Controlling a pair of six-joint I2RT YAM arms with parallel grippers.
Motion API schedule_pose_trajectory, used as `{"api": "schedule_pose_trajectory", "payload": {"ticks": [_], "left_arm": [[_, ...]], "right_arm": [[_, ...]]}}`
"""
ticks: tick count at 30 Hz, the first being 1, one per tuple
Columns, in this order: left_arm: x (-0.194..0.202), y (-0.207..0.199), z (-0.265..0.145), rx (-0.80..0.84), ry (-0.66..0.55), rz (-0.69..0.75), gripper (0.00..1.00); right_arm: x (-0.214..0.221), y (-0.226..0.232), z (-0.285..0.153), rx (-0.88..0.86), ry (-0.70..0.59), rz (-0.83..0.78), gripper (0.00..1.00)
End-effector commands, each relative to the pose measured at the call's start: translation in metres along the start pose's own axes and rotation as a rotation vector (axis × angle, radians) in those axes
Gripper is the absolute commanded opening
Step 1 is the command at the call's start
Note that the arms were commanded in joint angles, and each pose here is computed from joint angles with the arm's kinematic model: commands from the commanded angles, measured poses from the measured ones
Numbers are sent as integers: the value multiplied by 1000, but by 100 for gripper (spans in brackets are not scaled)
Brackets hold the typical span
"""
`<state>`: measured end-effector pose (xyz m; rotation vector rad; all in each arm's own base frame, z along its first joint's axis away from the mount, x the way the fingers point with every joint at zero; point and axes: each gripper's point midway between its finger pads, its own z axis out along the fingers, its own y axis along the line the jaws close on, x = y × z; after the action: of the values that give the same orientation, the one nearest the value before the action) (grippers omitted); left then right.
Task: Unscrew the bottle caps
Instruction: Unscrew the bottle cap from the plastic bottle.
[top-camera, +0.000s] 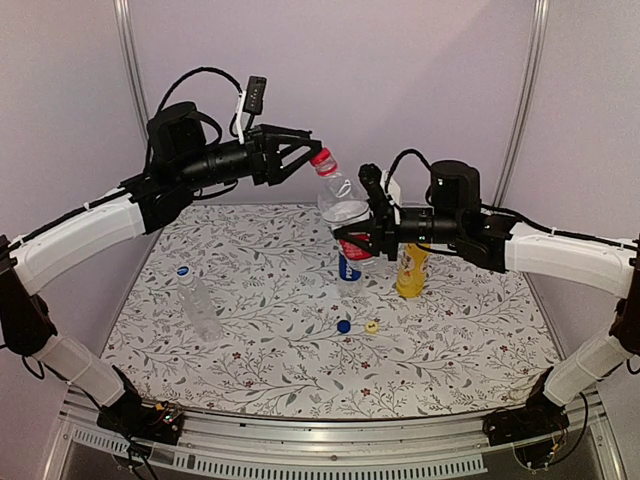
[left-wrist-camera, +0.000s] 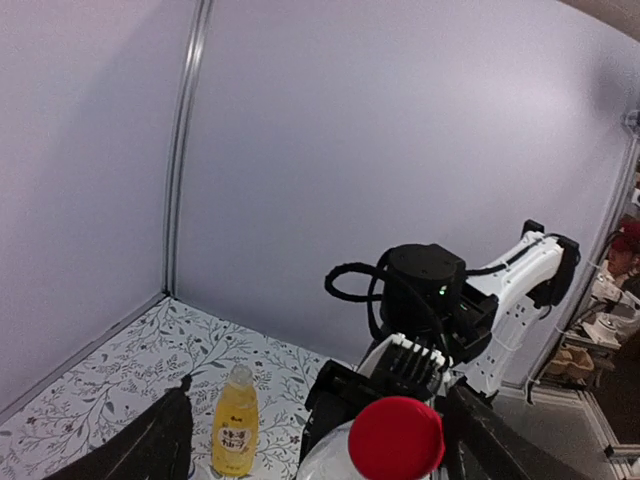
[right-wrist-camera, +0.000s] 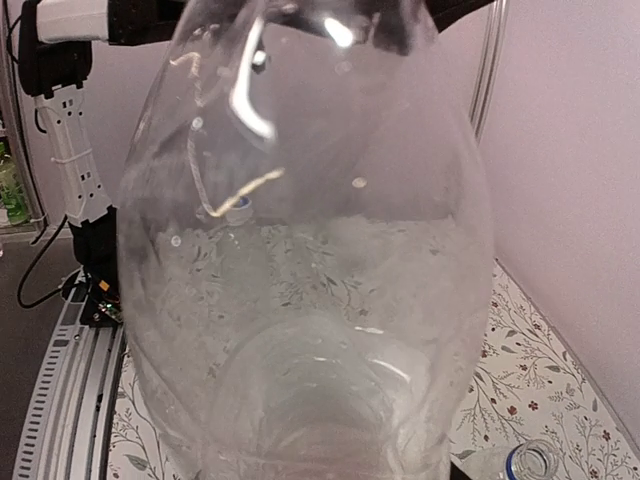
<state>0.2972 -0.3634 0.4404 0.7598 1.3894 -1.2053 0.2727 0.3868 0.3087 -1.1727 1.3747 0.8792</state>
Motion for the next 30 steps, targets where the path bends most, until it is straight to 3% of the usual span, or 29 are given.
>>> {"api": "schedule_pose_trajectory", "payload": {"ticks": [1,19,30], "left_arm": [[3,-64,-18,373,67,156,84],[19,-51,-9,343,105,149,75],[12,-45,-17,233,74,255,74]], "right_arm": [[-19,36,-3,-234,-39,1,37],[-9,35,7,-272,-9,58,36],[-3,33,9,-271,6,86,35]]}}
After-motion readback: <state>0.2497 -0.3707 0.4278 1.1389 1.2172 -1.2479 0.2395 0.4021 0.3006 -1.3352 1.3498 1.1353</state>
